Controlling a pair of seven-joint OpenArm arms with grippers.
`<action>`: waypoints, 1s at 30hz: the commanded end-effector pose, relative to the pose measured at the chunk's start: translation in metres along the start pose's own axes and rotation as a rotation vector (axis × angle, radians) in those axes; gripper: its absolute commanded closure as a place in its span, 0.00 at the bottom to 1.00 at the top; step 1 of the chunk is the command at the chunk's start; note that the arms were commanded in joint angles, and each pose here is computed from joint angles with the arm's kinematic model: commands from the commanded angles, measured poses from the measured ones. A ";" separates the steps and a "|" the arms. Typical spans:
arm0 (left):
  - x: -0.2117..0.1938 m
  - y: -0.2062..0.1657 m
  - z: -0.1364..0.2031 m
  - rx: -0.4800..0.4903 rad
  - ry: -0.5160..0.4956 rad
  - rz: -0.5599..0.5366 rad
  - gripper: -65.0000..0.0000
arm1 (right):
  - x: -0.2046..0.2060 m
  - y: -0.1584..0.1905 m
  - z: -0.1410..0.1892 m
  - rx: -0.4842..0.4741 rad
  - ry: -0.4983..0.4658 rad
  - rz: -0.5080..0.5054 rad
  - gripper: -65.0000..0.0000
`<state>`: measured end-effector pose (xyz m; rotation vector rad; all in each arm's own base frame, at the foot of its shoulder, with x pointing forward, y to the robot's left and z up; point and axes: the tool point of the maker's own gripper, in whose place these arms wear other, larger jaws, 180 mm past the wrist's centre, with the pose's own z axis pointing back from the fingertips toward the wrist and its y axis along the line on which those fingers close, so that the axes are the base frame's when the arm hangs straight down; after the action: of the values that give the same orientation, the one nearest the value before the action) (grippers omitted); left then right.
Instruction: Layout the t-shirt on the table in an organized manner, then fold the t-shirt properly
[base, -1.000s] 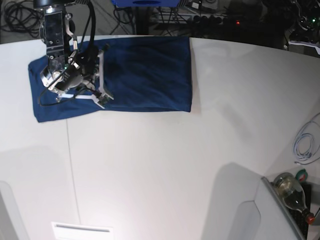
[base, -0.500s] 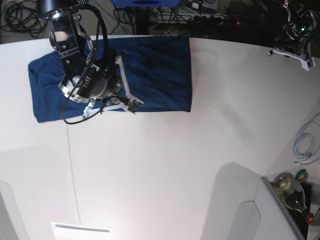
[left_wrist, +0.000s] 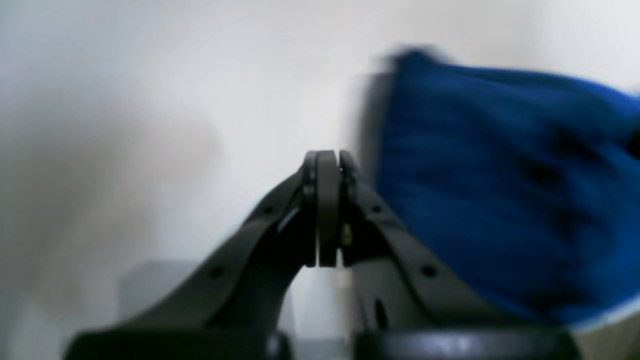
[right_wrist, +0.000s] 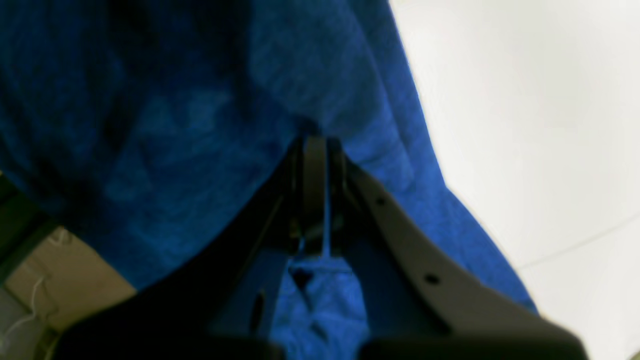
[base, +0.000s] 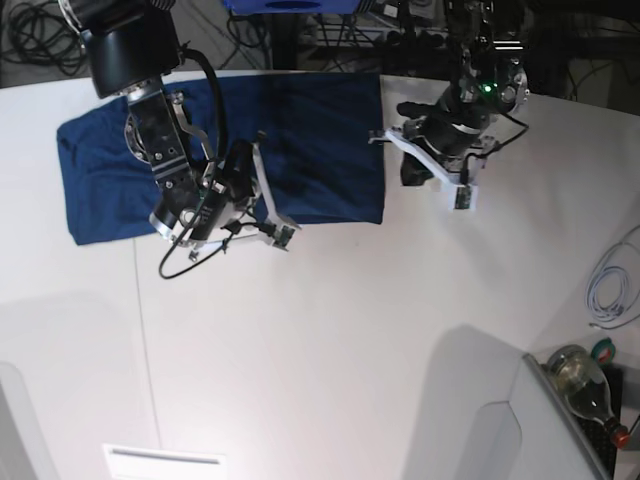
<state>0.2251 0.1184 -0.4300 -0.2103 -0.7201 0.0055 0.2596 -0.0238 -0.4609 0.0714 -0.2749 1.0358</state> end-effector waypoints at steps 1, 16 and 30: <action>0.009 -0.011 0.000 -0.023 -0.028 -0.023 1.00 | 0.013 -0.009 0.004 -0.014 -0.042 -0.001 0.98; -0.047 -0.019 -0.027 -0.058 0.144 -0.039 1.00 | -0.017 -0.033 -0.020 0.029 -0.032 -0.173 0.98; 0.034 -0.039 -0.021 -0.098 -0.056 -0.079 1.00 | 0.011 -0.039 0.032 -0.108 -0.187 -0.133 0.98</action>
<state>0.2520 0.0805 -0.4264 -0.2655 -0.7381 -0.1017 0.2844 -0.0429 -0.4330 0.0867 -0.4552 0.8846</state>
